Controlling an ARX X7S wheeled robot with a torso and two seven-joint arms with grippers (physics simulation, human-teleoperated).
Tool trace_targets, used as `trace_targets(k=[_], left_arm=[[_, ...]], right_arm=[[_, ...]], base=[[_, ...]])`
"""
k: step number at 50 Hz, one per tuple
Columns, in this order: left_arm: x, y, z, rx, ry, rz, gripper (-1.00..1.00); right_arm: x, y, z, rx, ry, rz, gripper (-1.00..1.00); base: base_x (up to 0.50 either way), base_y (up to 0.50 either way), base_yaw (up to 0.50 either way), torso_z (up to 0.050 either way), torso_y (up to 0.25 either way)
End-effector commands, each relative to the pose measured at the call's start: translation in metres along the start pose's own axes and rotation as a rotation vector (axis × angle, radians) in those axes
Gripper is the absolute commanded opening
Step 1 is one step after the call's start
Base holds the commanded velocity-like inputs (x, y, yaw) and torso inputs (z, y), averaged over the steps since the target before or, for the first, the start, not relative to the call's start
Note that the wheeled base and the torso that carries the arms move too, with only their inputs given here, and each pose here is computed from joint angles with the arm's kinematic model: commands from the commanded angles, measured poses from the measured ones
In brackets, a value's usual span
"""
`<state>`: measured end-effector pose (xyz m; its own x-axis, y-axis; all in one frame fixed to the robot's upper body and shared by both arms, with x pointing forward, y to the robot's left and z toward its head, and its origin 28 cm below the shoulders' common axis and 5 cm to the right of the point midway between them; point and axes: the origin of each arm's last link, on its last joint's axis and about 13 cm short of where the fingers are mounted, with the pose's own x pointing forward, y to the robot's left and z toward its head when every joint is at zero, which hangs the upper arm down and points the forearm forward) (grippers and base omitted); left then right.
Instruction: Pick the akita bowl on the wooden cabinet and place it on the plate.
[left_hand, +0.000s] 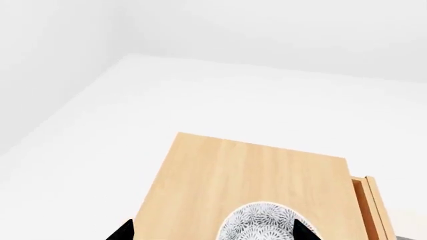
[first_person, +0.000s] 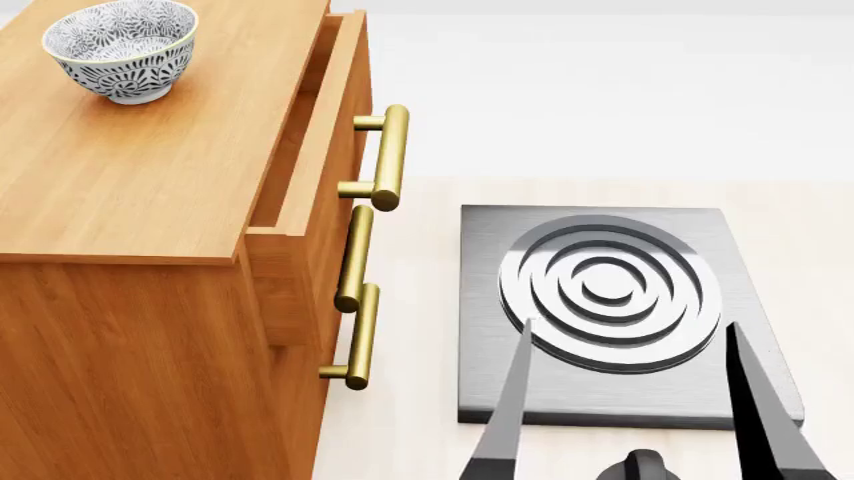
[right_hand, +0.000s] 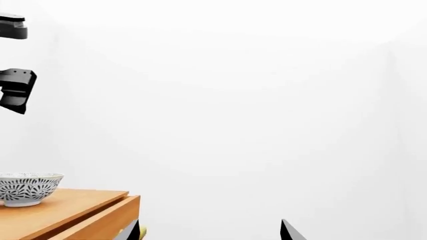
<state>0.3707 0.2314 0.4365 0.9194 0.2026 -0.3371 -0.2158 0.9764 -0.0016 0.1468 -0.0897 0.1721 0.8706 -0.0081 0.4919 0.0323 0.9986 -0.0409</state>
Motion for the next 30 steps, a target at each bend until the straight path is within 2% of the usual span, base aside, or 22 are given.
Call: trace_targets(k=[1,17,18,22,30], left_arm=[[0.0012,-0.0009,-0.001,0.014,-0.003,-0.01,1.0],[0.0027,0.0015,-0.0027,0.01,0.008,-0.002,1.0],[0.0031,0.0016,-0.0041,0.027,0.018,-0.003,1.0],[0.0038,0.0007,-0.0064,0.084,0.03,-0.006,1.0],[0.0056,0.0026,-0.0109,0.088,0.069,-0.007,1.0]], right_arm=[[0.0,-0.0002,-0.0002,0.001,0.001,0.001,1.0],[-0.0001,0.0003,-0.0002,0.001,0.0,0.002,1.0],[-0.0001,0.0004,-0.0001,0.001,-0.001,0.003,1.0],[-0.0002,0.0005,-0.0006,0.002,0.0,0.003,1.0],[-0.0003,0.0005,-0.0001,0.002,-0.002,0.002,1.0]], base=[[0.0,0.0,0.0,0.0,-0.102],[0.0,0.0,0.0,0.0,-0.25],[0.0,0.0,0.0,0.0,-0.225],[0.0,0.0,0.0,0.0,-0.02],[0.0,0.0,0.0,0.0,0.0]])
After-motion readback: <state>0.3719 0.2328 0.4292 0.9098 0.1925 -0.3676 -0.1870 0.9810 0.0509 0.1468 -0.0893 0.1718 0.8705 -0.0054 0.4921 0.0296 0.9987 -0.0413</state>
